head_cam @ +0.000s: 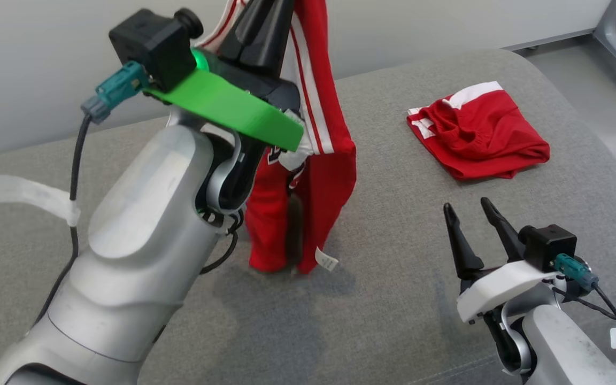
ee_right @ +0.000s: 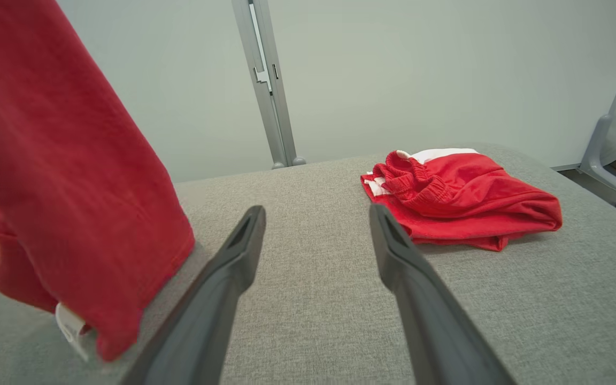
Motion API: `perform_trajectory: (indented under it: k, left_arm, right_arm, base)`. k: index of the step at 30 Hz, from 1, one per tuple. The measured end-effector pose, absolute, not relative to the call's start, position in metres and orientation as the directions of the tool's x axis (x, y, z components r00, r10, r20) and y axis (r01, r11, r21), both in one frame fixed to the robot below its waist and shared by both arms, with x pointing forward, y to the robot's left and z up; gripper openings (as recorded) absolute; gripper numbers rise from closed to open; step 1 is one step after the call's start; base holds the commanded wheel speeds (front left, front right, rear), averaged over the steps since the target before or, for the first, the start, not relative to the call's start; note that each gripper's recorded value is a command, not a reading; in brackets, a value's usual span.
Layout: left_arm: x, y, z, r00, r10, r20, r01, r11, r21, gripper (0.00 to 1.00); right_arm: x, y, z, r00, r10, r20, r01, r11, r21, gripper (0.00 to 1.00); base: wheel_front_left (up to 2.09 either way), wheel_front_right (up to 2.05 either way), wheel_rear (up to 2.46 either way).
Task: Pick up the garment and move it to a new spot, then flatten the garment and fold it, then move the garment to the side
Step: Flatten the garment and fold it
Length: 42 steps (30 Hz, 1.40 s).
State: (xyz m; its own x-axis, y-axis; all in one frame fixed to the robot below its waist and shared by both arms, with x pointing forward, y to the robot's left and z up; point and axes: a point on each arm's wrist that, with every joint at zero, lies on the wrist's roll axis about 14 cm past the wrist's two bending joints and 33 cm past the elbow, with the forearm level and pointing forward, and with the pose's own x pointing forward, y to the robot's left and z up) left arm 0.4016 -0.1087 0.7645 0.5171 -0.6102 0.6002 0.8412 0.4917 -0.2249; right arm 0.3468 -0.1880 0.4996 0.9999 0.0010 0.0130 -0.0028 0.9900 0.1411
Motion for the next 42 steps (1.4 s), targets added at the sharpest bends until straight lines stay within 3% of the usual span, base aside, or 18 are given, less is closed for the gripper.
perform_trajectory:
  k: [3,9,16,23,27,35,37,38,39,40,42]
  left_arm:
    - [0.390,-0.119,0.792,0.448,-0.609,0.655,0.876,0.444,-0.186,0.00]
    - [0.404,-0.128,0.808,0.463,-0.575,0.674,0.867,0.450,-0.212,0.00]
    - [0.470,-0.124,0.737,0.651,-0.558,0.515,0.753,0.560,-0.345,0.00]
    - [0.519,-0.041,0.553,0.890,-0.448,0.082,0.442,0.805,-0.396,0.00]
    - [0.521,0.011,0.502,0.939,-0.340,-0.055,0.295,0.875,-0.384,0.00]
    - [0.527,0.084,0.477,0.979,-0.151,-0.136,0.087,0.916,-0.392,0.00]
    - [0.526,0.098,0.471,0.981,-0.119,-0.153,0.052,0.922,-0.384,0.21]
    - [0.526,0.102,0.470,0.981,-0.112,-0.158,0.042,0.921,-0.386,0.43]
    - [0.525,0.103,0.469,0.981,-0.107,-0.163,0.035,0.917,-0.396,0.81]
    - [0.526,0.102,0.468,0.980,-0.107,-0.165,0.031,0.911,-0.411,1.00]
    - [0.526,0.095,0.469,0.980,-0.110,-0.164,0.024,0.890,-0.455,1.00]
  right_arm:
    - [0.344,-0.183,0.497,1.000,0.003,0.004,-0.003,0.987,0.158,1.00]
    - [0.342,-0.188,0.493,1.000,-0.014,-0.008,0.015,0.986,0.163,1.00]
    - [0.344,-0.205,0.478,0.996,-0.071,-0.061,0.080,0.983,0.163,1.00]
    - [0.354,-0.209,0.463,0.992,-0.070,-0.105,0.086,0.985,0.148,1.00]
    - [0.365,-0.197,0.460,0.993,-0.026,-0.112,0.043,0.988,0.151,1.00]
    - [0.379,-0.155,0.446,0.983,0.118,-0.142,-0.094,0.981,0.168,1.00]
    - [0.379,-0.140,0.442,0.974,0.167,-0.150,-0.139,0.974,0.181,1.00]
    - [0.379,-0.135,0.441,0.972,0.180,-0.154,-0.151,0.971,0.184,1.00]
    - [0.379,-0.133,0.440,0.969,0.189,-0.157,-0.159,0.970,0.186,1.00]
    - [0.378,-0.130,0.438,0.967,0.198,-0.161,-0.167,0.968,0.188,1.00]
    - [0.376,-0.126,0.435,0.962,0.214,-0.169,-0.181,0.965,0.192,1.00]
  base:
    - [0.00,0.00,0.00]
    - [0.00,0.00,0.00]
    - [0.00,0.00,0.00]
    - [0.00,0.00,0.00]
    - [0.00,0.00,0.00]
    - [0.00,0.00,0.00]
    - [0.00,0.00,0.00]
    - [0.00,0.00,0.00]
    - [0.00,0.00,0.00]
    - [0.00,0.00,0.00]
    - [0.00,0.00,0.00]
